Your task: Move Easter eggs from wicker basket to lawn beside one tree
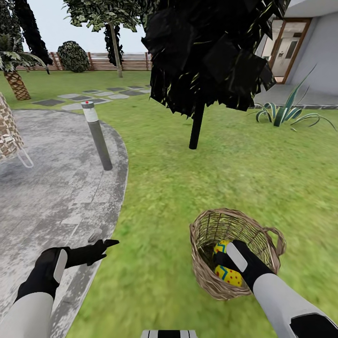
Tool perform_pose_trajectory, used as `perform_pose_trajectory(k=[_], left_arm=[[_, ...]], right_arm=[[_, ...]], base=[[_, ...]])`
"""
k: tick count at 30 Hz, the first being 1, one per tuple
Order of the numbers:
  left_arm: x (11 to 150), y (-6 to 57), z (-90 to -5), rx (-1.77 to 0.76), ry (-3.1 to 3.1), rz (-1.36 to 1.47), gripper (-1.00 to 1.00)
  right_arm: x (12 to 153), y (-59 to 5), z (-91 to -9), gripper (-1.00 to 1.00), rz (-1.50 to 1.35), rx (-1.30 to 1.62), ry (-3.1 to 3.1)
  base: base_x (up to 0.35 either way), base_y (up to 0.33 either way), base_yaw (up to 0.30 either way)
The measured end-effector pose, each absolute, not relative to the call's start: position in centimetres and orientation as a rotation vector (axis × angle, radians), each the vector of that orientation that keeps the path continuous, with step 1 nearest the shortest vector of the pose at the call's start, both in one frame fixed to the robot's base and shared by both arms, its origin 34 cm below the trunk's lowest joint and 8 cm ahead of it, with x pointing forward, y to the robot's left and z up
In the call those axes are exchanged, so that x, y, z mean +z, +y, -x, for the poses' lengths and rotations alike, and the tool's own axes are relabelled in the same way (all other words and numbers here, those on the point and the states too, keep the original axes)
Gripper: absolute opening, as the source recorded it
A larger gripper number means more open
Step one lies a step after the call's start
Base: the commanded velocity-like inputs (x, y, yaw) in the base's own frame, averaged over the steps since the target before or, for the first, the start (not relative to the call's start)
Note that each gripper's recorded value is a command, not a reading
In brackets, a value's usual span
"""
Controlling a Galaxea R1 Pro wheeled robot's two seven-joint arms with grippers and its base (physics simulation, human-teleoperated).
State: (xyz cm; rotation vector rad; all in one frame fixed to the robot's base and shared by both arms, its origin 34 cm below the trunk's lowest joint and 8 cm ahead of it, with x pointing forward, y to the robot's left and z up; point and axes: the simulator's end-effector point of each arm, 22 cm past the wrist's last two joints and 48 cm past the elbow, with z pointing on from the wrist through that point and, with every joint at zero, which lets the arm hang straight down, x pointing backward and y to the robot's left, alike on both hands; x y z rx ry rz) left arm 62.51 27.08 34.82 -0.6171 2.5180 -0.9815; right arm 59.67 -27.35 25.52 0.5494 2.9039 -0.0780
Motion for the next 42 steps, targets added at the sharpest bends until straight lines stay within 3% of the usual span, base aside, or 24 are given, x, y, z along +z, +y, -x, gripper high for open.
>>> perform_pose_trajectory(k=[42], left_arm=[[30.2, 26.4, -60.9, -0.998, 2.591, 0.676, 1.0]], right_arm=[[21.2, -28.8, -57.4, 1.0, -0.577, -0.11, 2.974]], base=[[0.011, -0.008, 0.0]])
